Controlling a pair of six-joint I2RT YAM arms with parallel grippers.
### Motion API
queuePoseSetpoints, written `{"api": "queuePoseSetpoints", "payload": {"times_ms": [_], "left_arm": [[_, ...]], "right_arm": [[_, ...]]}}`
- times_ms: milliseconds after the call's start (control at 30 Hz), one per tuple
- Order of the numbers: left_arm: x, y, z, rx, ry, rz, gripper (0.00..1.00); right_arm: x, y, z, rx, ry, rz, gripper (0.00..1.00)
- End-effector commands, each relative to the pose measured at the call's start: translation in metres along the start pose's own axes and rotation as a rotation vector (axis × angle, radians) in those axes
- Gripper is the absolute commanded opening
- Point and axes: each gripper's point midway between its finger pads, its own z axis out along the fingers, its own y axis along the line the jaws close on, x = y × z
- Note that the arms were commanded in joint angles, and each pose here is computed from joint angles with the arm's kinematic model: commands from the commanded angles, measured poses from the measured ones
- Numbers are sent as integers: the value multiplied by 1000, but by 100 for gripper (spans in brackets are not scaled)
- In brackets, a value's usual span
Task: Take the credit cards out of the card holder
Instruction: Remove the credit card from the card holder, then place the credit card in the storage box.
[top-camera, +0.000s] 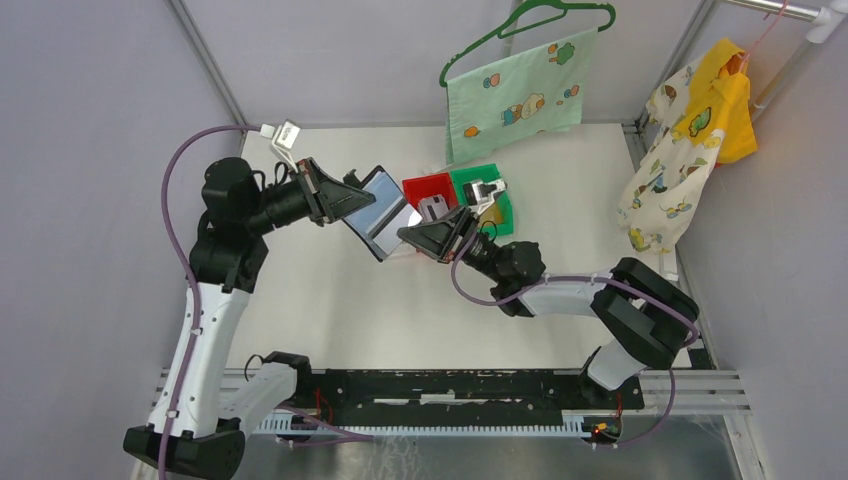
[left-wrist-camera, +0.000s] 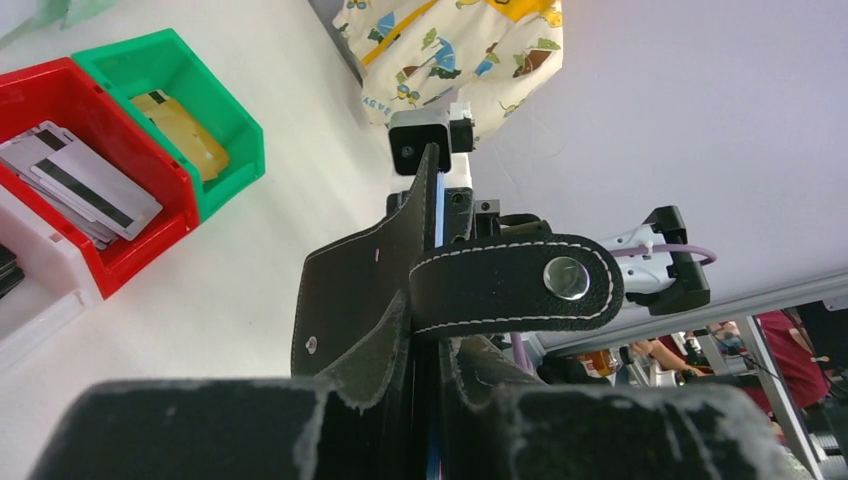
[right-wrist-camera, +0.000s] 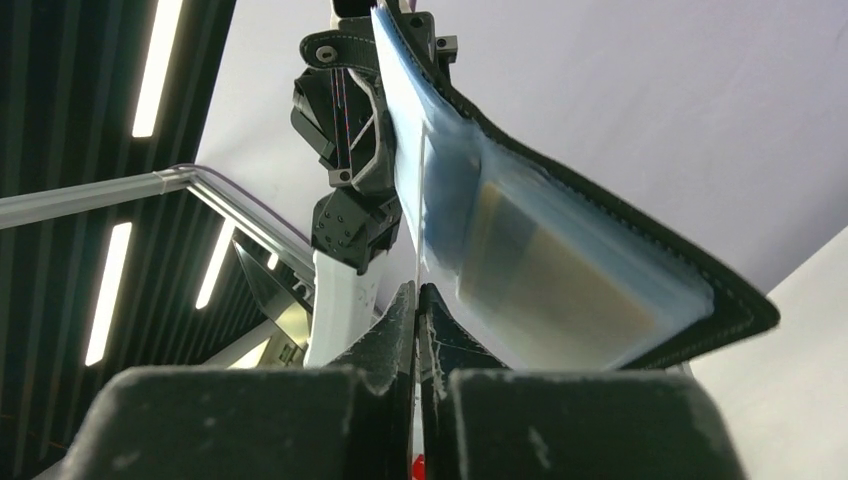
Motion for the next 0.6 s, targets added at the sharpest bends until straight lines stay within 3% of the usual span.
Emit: {"api": "queuePoseSetpoints", "payload": {"times_ms": [0, 233, 367, 567], "left_arm": [[-15, -14, -7, 14, -48, 108, 2], [-16, -6, -8, -23, -39, 145, 2], [-17, 1, -7, -65, -11, 140, 2], [-21, 1, -11, -85, -23, 222, 2]], "right_arm": [[-5, 24, -9, -61, -2, -45, 0], [-9, 8, -30, 32, 37, -87, 0], [-6, -38, -39, 279, 213, -207, 0], [-39, -88, -88, 599, 302, -364, 0]]}}
